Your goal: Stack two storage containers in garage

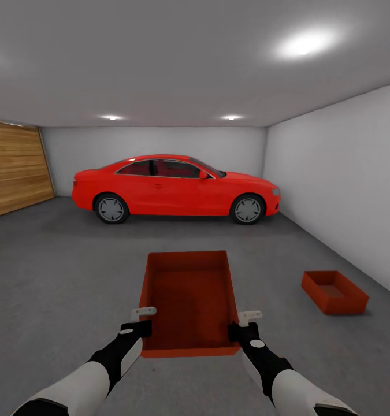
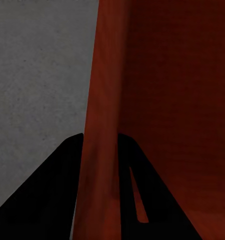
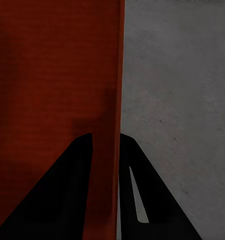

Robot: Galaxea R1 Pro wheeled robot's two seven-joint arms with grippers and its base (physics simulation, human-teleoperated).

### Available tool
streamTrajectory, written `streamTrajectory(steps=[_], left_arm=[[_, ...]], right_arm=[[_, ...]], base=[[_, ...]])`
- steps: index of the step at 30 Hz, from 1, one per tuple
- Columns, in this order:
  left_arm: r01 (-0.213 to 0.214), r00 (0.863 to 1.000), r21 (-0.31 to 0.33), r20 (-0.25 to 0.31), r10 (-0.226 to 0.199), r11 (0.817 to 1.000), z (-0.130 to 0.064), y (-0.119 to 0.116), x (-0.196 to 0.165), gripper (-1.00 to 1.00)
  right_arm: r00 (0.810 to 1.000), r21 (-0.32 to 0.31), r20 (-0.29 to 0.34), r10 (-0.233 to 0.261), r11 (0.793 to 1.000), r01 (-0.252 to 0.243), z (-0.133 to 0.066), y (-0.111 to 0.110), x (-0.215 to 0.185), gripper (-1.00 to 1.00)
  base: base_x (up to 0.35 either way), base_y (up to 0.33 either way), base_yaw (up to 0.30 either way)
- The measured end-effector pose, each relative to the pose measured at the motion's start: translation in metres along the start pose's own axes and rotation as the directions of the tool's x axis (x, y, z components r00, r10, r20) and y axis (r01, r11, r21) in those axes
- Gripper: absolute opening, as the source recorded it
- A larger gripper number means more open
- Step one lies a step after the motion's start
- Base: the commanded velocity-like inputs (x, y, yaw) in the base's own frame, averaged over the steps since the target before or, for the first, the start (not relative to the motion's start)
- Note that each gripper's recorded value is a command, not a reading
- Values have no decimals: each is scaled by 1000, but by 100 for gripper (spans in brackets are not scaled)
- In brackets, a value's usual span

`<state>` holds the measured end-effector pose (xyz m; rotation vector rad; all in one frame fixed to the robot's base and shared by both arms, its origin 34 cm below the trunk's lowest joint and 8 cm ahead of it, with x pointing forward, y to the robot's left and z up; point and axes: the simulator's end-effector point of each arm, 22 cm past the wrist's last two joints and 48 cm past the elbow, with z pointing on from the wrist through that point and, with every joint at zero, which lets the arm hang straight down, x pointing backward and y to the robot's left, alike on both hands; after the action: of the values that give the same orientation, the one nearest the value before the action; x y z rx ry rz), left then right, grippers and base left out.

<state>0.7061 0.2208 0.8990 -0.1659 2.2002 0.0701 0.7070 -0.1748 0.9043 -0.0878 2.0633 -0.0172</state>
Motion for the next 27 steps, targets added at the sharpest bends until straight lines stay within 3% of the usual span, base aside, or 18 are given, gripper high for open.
streamTrajectory(steps=[18,27], left_arm=[[0,1000,0,0,0,1000,0,0,0,-100],[-1,1000,0,1,1,1000,-1,0,0,-100]], right_arm=[[1000,0,0,0,1000,0,0,0,0,-100],[1000,0,1,0,1000,0,-1,0,0,-100]], base=[[83,17,0],[269,0,0]])
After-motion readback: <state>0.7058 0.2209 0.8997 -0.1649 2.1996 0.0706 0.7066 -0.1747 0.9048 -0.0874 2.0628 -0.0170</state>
